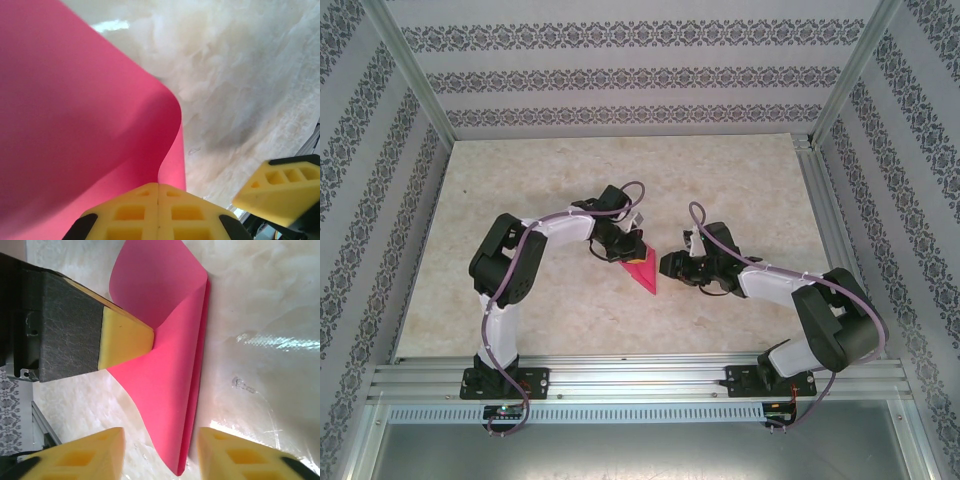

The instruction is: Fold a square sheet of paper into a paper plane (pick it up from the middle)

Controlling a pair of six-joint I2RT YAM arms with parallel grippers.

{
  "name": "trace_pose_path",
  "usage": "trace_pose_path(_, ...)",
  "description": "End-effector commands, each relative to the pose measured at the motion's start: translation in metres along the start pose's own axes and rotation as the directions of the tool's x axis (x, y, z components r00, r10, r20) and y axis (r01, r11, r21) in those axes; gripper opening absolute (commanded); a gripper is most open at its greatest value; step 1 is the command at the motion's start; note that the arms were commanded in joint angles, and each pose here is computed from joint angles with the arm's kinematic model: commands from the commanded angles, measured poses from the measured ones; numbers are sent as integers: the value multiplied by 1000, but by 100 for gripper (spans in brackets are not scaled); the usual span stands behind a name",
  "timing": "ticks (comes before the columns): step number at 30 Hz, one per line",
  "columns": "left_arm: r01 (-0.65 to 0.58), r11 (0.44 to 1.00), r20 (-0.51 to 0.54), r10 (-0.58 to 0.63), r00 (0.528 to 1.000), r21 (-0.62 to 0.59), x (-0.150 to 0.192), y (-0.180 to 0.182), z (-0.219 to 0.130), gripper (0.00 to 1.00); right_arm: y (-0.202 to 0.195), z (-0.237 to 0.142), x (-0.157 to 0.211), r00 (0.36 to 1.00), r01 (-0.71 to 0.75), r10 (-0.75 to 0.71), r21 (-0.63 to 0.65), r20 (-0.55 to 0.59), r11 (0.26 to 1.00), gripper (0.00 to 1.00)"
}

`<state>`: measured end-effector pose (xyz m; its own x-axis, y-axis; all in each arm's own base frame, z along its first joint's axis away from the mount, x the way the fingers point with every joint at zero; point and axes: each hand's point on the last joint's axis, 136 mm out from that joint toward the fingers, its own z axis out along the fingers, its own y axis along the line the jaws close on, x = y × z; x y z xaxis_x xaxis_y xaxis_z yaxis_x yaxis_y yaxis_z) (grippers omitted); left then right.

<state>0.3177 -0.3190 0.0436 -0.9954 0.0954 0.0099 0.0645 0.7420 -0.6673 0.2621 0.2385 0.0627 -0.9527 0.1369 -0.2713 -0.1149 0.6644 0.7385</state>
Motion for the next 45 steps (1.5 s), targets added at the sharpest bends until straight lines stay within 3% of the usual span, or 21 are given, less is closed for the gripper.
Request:
trace_pose_path(1, -60, 998, 8, 60, 998, 17, -2, -7, -15, 0, 16, -1, -7, 998, 58, -58, 2, 7, 998, 38)
trace_pose_path(3, -73, 997, -1, 74, 997, 25, -4, -9, -13, 0, 21, 3, -7, 998, 58, -58, -7, -5, 998, 30)
trace_pose_path(13, -68, 997, -10, 68, 998, 29, 0, -1, -5, 1, 36, 24, 7, 994, 24, -30, -63, -103, 998, 19)
trace_pose_path(19, -77, 997, -20, 77, 997, 20, 0, 2, -2, 2, 33, 37, 19, 986, -26, 11, -88, -164, 996, 18)
trace_pose_path(27, -87, 996, -22, 86, 996, -21, 3, 13, -1, 1, 25, 44, 23, 983, -78, 58, -104, -177, 992, 18)
trace_pose_path(30, -97, 995, -25, 96, 995, -24, 4, 13, -2, 1, 38, 38, 16, 988, -81, 56, -173, -147, 982, 19)
trace_pose_path(38, -103, 993, -31, 101, 994, -61, 5, 21, -1, 1, 18, 25, 15, 988, -69, 57, -77, -142, 995, 19)
trace_pose_path(45, -102, 994, -27, 101, 995, -45, 1, 18, 1, 2, 24, 35, 25, 980, -82, 59, -112, -192, 990, 19)
